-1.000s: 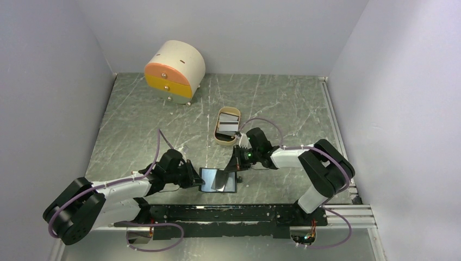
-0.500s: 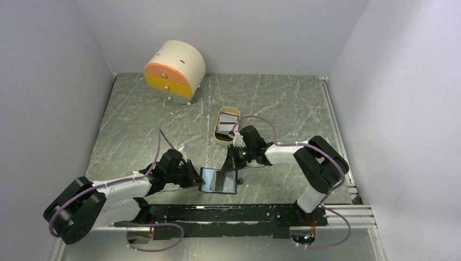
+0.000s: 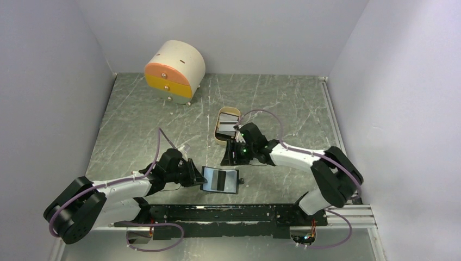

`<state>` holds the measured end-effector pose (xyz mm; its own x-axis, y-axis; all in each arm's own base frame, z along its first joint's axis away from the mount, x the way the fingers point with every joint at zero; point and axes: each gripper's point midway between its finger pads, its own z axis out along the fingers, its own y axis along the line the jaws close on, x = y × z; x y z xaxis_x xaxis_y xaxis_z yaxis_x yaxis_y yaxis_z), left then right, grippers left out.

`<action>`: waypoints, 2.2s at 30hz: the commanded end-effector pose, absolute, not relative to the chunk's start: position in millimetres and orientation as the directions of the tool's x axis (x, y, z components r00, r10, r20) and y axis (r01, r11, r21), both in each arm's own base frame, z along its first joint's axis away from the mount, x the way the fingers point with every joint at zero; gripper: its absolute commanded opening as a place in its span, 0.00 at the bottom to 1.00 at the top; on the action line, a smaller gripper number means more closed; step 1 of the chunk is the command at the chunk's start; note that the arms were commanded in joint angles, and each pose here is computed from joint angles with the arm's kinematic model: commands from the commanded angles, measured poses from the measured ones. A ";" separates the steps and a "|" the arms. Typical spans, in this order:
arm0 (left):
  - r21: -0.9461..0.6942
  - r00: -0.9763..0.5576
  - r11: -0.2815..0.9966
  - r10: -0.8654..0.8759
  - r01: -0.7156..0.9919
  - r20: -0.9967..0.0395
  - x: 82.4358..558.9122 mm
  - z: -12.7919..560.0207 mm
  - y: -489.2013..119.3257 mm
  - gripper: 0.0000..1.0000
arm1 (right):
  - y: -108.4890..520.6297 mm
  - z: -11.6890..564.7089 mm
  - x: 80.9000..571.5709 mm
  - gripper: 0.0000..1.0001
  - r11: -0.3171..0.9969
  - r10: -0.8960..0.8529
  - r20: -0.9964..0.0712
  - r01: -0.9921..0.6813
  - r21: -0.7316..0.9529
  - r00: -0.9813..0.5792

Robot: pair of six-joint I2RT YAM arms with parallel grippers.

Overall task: Put the credit cards into the card holder
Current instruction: Insert the credit card into the card holder.

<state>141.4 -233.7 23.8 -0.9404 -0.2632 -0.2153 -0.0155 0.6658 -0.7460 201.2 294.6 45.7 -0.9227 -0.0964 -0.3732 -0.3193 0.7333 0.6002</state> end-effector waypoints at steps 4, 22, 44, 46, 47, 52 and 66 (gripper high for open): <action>-0.811 -0.941 0.584 -0.256 0.033 -0.222 141.4 44.7 -247.5 0.22 | 278.3 62.2 198.2 0.65 0.780 0.075 -0.393 -0.193 0.596 -0.916; -0.853 -0.940 0.520 -0.261 0.054 -0.218 136.9 55.6 -251.8 0.15 | 306.0 51.2 169.4 0.55 0.692 0.171 -0.333 -0.128 0.711 -0.927; -0.851 -0.944 0.523 -0.255 0.049 -0.211 137.3 52.2 -253.2 0.12 | 304.2 36.9 159.3 0.59 0.741 0.207 -0.325 -0.069 0.668 -0.923; -0.852 -0.944 0.521 -0.255 0.049 -0.210 137.5 52.4 -253.6 0.12 | 311.1 37.4 155.7 0.59 0.722 0.198 -0.312 -0.077 0.687 -0.929; -0.853 -0.944 0.520 -0.254 0.049 -0.210 137.2 52.2 -253.8 0.12 | 314.8 38.5 154.6 0.58 0.707 0.200 -0.305 -0.079 0.703 -0.931; -0.854 -0.945 0.518 -0.250 0.054 -0.212 137.3 53.1 -254.5 0.12 | 329.5 50.9 151.7 0.56 0.613 0.233 -0.280 -0.083 0.786 -0.931; -0.853 -0.948 0.519 -0.239 0.059 -0.211 138.1 52.9 -256.8 0.18 | 329.5 59.6 154.2 0.53 0.585 0.272 -0.279 -0.071 0.808 -0.921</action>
<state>137.3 -249.1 42.3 -0.9456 -0.2618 -0.1930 0.0175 0.5516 -0.8339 150.7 332.3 58.0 -0.9322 0.2615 -0.2501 -0.0631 0.5631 0.8240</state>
